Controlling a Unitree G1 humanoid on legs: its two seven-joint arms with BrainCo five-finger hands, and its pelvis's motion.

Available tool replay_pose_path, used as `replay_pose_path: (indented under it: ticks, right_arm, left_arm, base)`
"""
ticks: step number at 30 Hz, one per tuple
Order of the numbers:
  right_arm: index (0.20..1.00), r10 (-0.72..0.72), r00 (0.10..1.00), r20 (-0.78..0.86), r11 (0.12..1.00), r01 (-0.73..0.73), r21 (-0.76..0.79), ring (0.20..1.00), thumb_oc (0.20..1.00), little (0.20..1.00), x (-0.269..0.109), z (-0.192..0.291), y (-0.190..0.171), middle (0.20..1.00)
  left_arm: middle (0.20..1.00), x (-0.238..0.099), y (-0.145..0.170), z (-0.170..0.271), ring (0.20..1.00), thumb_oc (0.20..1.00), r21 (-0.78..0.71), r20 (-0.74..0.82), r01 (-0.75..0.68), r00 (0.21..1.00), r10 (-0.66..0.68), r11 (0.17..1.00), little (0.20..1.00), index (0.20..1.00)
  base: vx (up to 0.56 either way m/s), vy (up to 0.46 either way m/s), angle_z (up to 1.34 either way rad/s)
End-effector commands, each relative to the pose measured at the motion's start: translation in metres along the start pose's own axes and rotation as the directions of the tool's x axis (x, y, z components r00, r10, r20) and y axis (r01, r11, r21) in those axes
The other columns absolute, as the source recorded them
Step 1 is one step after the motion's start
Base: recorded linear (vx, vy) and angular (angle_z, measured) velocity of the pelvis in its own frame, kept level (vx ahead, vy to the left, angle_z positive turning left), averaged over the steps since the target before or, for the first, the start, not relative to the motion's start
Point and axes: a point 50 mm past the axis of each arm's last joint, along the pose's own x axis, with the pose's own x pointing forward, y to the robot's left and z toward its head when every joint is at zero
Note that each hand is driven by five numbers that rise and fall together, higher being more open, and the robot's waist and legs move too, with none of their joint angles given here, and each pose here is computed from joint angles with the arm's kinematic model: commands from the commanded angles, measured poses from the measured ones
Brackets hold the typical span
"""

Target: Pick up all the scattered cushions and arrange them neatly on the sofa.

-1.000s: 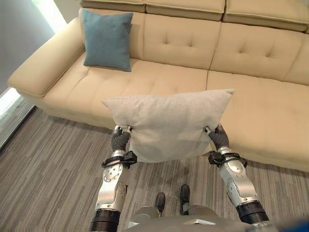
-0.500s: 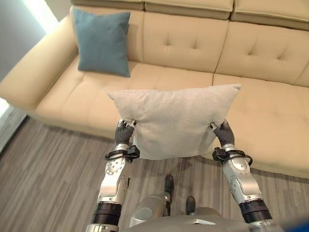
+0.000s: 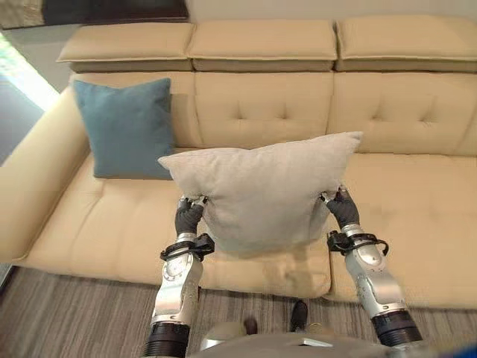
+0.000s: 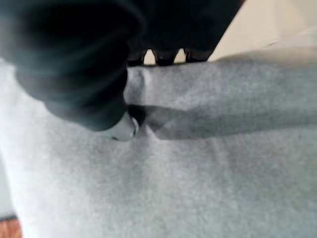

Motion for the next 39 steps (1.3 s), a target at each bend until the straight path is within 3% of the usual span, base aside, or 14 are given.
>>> replay_pose_path:
  ticks: [1,15,24,33,35,39]
  right_arm:
    - [0.200,0.079,0.969,0.235,0.990,-0.104,0.097,0.200,0.200,0.200,0.010,0.042,0.033,0.200]
    - [0.200,0.035,0.980,0.197,0.998,-0.046,0.050,0.200,0.200,0.200,0.013,0.035,0.021,0.200]
    - [0.200,0.027,0.967,0.254,0.996,-0.005,-0.087,0.200,0.200,0.200,0.031,0.054,0.024,0.200]
    - [0.200,0.036,0.882,0.470,0.970,0.082,-0.229,0.200,0.200,0.200,0.079,0.132,0.046,0.200]
    - [0.200,0.032,0.819,0.573,0.963,0.129,-0.238,0.200,0.200,0.200,0.090,0.174,0.054,0.200]
    - [0.200,0.043,0.735,0.677,0.949,0.181,-0.257,0.200,0.200,0.200,0.093,0.220,0.060,0.200]
  left_arm:
    - [0.200,0.011,-0.029,0.047,0.200,0.200,0.006,0.241,0.175,0.955,-0.172,0.984,0.200,0.200]
    - [0.200,0.012,-0.028,0.047,0.200,0.200,0.012,0.233,0.164,0.959,-0.163,0.986,0.200,0.200]
    - [0.200,0.040,-0.044,0.055,0.200,0.200,0.065,0.242,0.153,0.956,-0.164,0.986,0.200,0.200]
    - [0.200,0.091,-0.065,0.129,0.200,0.200,0.115,0.443,0.102,0.885,-0.143,0.988,0.200,0.200]
    - [0.200,0.104,-0.065,0.170,0.200,0.200,0.157,0.536,0.044,0.835,-0.123,0.987,0.200,0.200]
    - [0.200,0.110,-0.062,0.206,0.200,0.200,0.165,0.615,-0.012,0.783,-0.093,0.986,0.200,0.200]
  base:
    - [0.04,-0.104,0.46]
    - [0.06,0.008,-0.03]
    - [0.09,0.029,-0.06]
    - [-0.13,-0.005,-0.04]
    - [-0.14,0.010,-0.02]
    - [-0.06,0.014,-0.06]
